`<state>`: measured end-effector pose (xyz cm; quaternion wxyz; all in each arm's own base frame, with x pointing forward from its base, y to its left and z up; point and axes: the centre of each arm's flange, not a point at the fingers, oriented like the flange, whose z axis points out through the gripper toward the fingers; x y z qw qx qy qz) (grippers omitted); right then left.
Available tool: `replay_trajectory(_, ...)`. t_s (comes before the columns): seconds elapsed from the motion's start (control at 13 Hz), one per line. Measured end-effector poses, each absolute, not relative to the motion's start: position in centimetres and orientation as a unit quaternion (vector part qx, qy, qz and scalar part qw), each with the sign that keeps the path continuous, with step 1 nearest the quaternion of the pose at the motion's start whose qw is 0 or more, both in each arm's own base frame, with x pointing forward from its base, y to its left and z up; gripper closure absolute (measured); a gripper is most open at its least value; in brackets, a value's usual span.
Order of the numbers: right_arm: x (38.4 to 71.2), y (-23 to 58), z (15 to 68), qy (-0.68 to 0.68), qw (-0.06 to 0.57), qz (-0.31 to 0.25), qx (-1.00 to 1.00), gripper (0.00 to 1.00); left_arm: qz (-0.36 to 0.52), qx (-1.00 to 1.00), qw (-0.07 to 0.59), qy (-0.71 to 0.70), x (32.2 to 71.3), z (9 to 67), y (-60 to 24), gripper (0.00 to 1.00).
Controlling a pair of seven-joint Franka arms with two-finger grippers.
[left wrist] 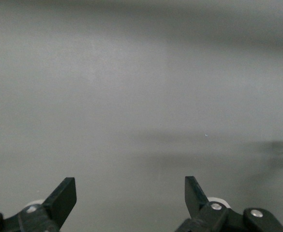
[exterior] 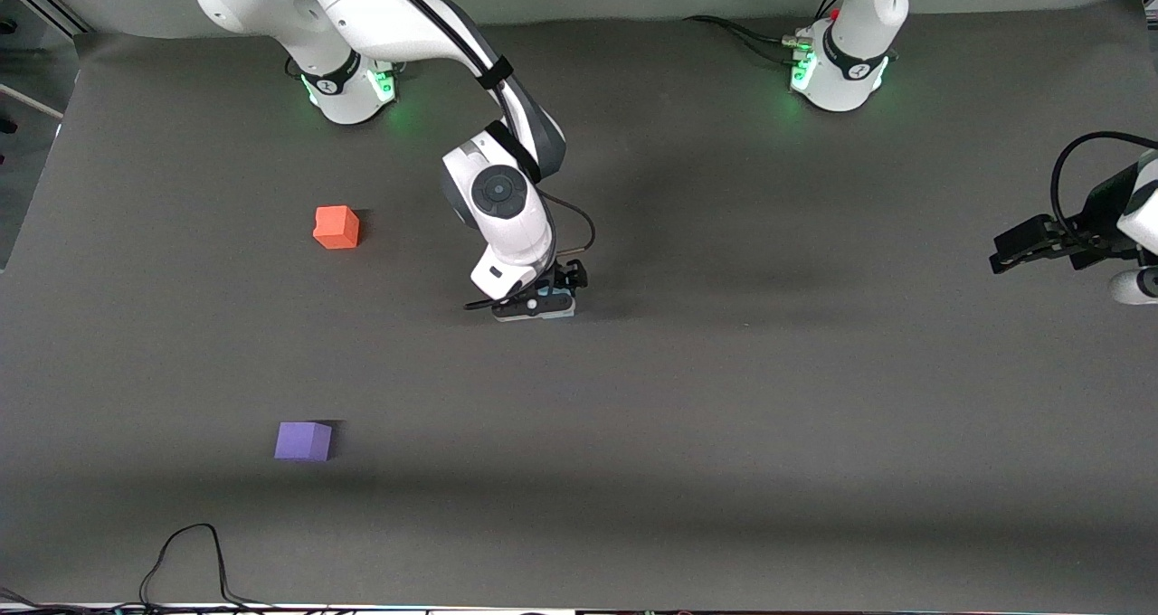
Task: Place blue block between orange and purple blocks
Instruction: 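Lower the right gripper and close it on the blue block, then carry the blue block with the right gripper toward the orange block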
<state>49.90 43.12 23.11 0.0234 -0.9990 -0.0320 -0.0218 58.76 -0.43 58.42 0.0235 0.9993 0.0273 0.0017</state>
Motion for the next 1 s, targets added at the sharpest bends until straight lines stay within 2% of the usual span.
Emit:
replay_trajectory(0.61,48.6,44.5,19.2,-0.046,0.018,-0.033,-0.998,0.00,0.001,0.999,0.024,0.027,58.4,58.5,-0.4,0.00)
replay_trajectory(0.69,48.4,44.6,19.0,-0.047,0.017,-0.032,-0.998,0.07,-0.001,0.999,0.023,0.027,58.4,58.3,-0.4,0.00)
replay_trajectory(0.77,48.3,44.7,18.9,-0.048,0.017,-0.033,-0.998,0.08,-0.003,0.999,0.023,0.027,58.4,58.2,-0.4,0.00)
replay_trajectory(0.84,48.3,44.8,19.0,-0.049,0.017,-0.034,-0.998,0.16,-0.003,0.999,0.023,0.027,58.4,58.1,-0.4,0.00)
replay_trajectory(1.0,48.3,44.8,19.0,-0.049,0.018,-0.035,-0.998,0.40,-0.003,0.999,0.023,0.027,58.4,58.1,-0.5,0.00)
